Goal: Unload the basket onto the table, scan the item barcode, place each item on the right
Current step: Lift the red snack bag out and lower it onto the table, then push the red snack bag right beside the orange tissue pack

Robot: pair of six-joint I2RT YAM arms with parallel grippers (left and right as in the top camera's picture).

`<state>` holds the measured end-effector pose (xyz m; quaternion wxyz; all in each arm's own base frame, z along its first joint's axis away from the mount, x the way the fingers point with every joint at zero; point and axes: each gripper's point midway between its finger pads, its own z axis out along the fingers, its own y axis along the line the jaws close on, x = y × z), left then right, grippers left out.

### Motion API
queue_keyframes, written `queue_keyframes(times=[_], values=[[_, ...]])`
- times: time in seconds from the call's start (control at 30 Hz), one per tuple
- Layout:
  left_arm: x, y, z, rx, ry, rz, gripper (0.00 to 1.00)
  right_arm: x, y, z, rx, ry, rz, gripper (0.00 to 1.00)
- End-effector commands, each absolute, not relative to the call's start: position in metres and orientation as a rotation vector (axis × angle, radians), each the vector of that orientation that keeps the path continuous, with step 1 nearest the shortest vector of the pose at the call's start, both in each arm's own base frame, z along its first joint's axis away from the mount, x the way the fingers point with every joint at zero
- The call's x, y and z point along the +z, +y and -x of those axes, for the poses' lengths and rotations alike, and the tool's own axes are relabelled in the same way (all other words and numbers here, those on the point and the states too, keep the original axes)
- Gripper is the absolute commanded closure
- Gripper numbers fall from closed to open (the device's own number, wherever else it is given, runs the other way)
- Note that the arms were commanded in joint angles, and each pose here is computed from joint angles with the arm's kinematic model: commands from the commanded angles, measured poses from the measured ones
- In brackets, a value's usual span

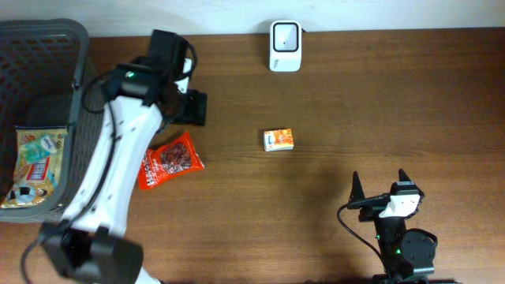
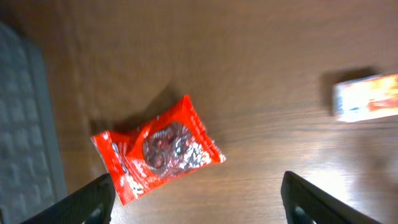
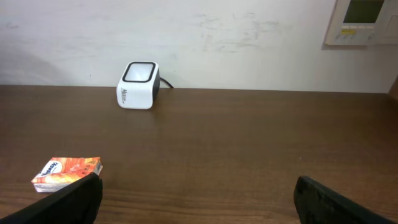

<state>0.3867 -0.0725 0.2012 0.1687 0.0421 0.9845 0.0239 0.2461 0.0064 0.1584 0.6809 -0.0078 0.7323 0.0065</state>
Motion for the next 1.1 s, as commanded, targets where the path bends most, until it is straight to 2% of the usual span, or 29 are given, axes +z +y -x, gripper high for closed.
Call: queue_keyframes(times=[0.0, 0.03, 0.07, 0.23, 0.7, 0.93, 1.07], values=[[0.166, -0.063, -0.387, 0.181, 2.9, -0.103, 0.45, 0.156, 0.002, -0.246, -0.004, 1.648, 0.0, 0.02], [0.16, -0.063, -0.387, 0.186, 2.92, -0.106, 0.51, 0.156, 0.002, -0.246, -0.004, 1.648, 0.0, 0.02], [0.154, -0.063, -0.387, 0.193, 2.936, -0.109, 0.53, 0.156, 0.002, -0.246, -0.004, 1.648, 0.0, 0.02], [0.127, -0.062, -0.385, 0.224, 3.021, -0.121, 0.38, 0.156, 0.002, -0.246, -0.004, 1.648, 0.0, 0.02], [0.077, -0.058, -0.354, 0.308, 3.242, -0.132, 0.27, 0.156, 0.002, -0.246, -0.004, 1.648, 0.0, 0.02], [0.044, -0.054, -0.337, 0.33, 3.285, -0.141, 0.25, 0.156, 0.002, -0.246, -0.004, 1.648, 0.0, 0.02], [0.027, -0.053, -0.347, 0.328, 3.225, -0.131, 0.25, 0.156, 0.002, -0.246, -0.004, 1.648, 0.0, 0.02]])
